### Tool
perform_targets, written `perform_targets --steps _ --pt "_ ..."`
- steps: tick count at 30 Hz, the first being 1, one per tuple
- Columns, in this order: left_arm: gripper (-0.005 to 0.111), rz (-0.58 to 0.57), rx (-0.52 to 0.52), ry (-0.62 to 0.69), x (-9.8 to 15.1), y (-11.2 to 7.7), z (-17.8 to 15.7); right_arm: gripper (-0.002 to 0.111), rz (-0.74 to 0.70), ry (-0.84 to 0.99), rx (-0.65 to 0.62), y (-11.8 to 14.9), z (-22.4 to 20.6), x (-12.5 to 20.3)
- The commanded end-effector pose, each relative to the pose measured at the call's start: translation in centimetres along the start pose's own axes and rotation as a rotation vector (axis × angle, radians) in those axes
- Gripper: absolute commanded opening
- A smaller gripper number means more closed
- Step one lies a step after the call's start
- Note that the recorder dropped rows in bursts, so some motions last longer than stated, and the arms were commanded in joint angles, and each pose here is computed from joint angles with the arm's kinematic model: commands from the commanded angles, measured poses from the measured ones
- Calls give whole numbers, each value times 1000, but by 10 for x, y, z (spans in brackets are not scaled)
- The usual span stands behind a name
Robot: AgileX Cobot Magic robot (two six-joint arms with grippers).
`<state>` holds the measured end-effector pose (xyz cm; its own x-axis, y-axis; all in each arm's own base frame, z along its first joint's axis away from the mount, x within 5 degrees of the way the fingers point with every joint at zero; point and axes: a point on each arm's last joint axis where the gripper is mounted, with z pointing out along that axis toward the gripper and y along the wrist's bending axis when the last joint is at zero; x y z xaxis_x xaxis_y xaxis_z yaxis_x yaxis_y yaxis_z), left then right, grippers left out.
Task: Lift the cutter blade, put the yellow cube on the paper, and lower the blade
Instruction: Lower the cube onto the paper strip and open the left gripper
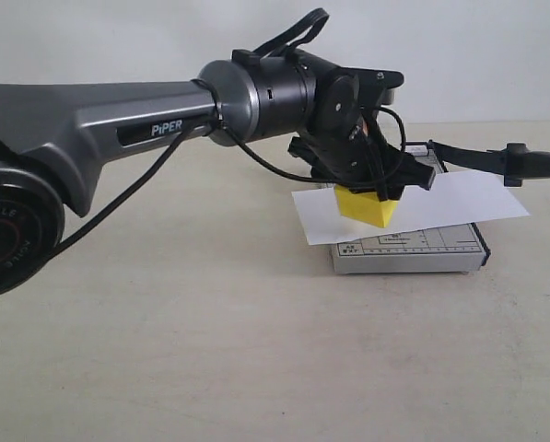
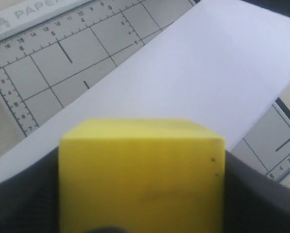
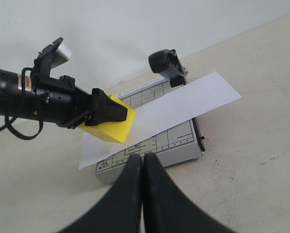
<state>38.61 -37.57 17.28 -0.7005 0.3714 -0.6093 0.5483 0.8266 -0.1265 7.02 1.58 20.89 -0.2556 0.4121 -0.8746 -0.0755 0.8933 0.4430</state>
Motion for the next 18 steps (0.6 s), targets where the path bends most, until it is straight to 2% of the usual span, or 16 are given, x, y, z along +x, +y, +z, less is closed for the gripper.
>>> perform_targets --steps 1,8,11,15,18 --pt "4 1 3 -27 -3 0 0 0 -8 -7 3 -1 0 0" --pt "7 -6 1 -36 -4 3 1 0 -8 2 0 0 0 1" --pt "22 -1 2 -40 -5 3 1 0 -8 0 0 -1 0 1" --pt "54 -3 5 -52 -6 3 0 0 -8 0 0 -1 0 1" --pt "69 -5 6 -56 -6 3 0 0 -8 0 0 -1 0 1"
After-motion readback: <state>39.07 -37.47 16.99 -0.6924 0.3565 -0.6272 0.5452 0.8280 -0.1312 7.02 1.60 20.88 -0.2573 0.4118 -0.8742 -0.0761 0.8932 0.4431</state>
